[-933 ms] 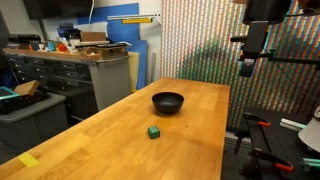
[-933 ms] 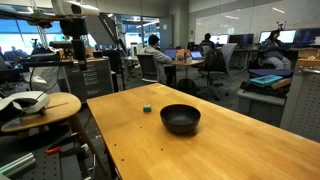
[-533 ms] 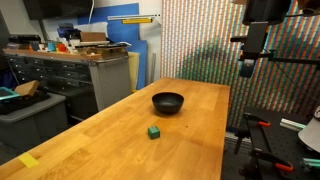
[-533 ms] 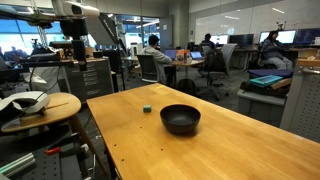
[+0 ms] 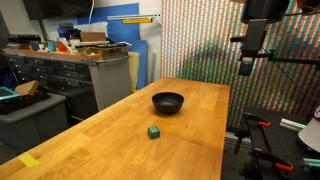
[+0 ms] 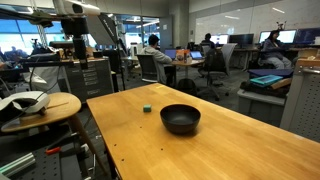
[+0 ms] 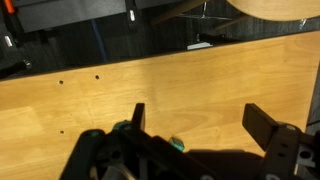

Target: Put the green cube inside the black bowl

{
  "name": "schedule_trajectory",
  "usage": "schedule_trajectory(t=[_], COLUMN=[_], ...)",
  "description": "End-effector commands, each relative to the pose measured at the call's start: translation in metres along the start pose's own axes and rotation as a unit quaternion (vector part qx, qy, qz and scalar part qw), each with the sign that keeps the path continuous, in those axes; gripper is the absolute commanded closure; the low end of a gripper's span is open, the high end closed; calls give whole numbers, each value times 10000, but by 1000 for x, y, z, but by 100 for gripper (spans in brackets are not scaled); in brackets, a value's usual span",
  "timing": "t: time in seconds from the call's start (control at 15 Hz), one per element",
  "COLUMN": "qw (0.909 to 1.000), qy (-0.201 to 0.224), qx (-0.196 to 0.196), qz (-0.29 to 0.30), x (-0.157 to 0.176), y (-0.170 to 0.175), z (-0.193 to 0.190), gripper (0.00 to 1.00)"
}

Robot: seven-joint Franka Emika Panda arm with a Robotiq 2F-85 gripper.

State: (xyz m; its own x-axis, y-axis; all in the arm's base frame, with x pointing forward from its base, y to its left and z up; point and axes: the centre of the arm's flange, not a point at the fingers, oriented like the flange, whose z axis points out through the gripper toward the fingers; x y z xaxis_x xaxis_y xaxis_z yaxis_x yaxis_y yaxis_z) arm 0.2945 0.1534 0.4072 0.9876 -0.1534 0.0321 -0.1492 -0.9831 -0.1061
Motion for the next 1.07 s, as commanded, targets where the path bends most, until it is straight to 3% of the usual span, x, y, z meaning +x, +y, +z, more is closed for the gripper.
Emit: schedule_trajectory(t=[0.0, 0.67, 1.0], qw=[9999, 9961, 9906], qy=[3, 272, 511], qx=[102, 460, 402], qz=[16, 705, 1205], x=[22, 111, 155], y=[-17, -62, -76], z=[-3, 27, 64], gripper=[0, 0, 0])
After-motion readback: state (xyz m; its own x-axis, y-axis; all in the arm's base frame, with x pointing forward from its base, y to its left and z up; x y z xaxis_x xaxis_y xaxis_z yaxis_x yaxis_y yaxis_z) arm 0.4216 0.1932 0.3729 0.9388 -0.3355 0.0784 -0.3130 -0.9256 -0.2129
